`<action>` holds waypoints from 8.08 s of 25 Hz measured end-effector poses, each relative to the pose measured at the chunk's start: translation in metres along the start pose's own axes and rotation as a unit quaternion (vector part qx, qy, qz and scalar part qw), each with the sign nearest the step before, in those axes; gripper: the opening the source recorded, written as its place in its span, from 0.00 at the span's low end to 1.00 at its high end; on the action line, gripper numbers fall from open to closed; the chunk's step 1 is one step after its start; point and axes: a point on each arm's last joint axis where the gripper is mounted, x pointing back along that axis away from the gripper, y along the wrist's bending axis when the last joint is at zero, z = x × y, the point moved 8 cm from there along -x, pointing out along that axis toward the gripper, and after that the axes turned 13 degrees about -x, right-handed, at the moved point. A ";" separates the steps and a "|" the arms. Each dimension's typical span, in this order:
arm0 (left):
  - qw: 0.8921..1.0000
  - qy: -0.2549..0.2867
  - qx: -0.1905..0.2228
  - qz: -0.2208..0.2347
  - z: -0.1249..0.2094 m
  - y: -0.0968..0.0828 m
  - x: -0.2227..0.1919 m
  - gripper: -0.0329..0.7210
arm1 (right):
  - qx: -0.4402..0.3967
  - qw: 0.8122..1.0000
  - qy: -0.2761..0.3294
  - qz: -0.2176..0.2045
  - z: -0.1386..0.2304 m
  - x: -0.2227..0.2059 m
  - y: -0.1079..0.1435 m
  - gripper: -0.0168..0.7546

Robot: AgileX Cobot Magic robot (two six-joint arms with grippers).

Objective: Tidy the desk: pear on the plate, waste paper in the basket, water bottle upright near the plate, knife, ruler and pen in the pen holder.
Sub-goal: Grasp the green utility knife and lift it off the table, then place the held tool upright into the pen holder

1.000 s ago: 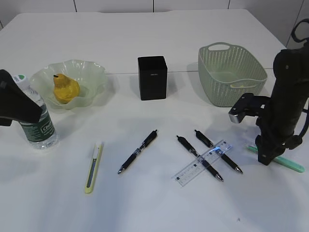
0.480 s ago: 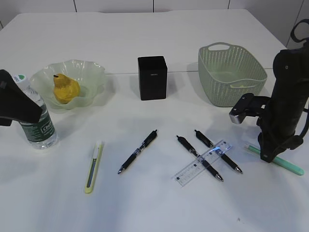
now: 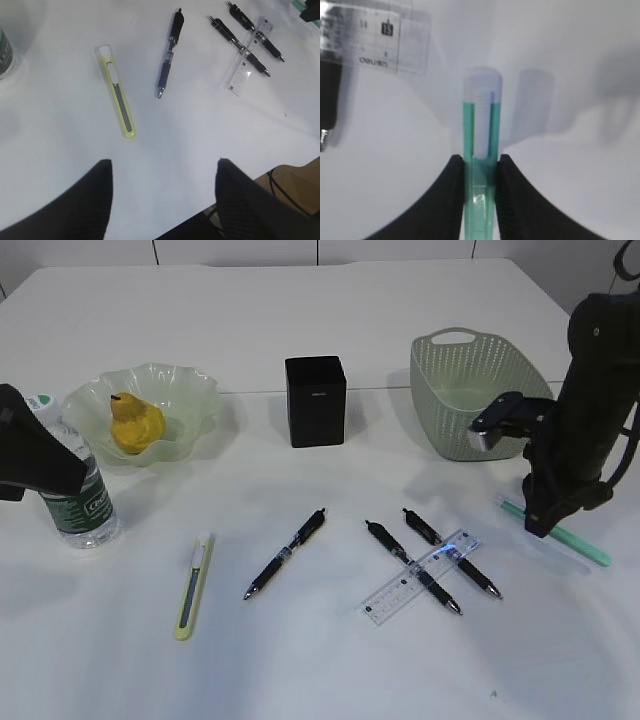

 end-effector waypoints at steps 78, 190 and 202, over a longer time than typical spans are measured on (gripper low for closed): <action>1.000 0.003 0.000 0.001 0.001 0.000 0.000 0.65 | -0.082 0.907 -0.412 0.009 -0.201 0.118 0.055 0.24; 1.000 0.010 -0.018 -0.020 0.003 0.007 0.000 0.64 | -0.066 0.867 -0.495 0.007 -0.228 0.144 0.089 0.43; 1.000 0.010 -0.018 -0.020 0.003 0.007 0.000 0.64 | -0.061 0.928 -0.366 -0.020 -0.173 0.138 0.063 0.43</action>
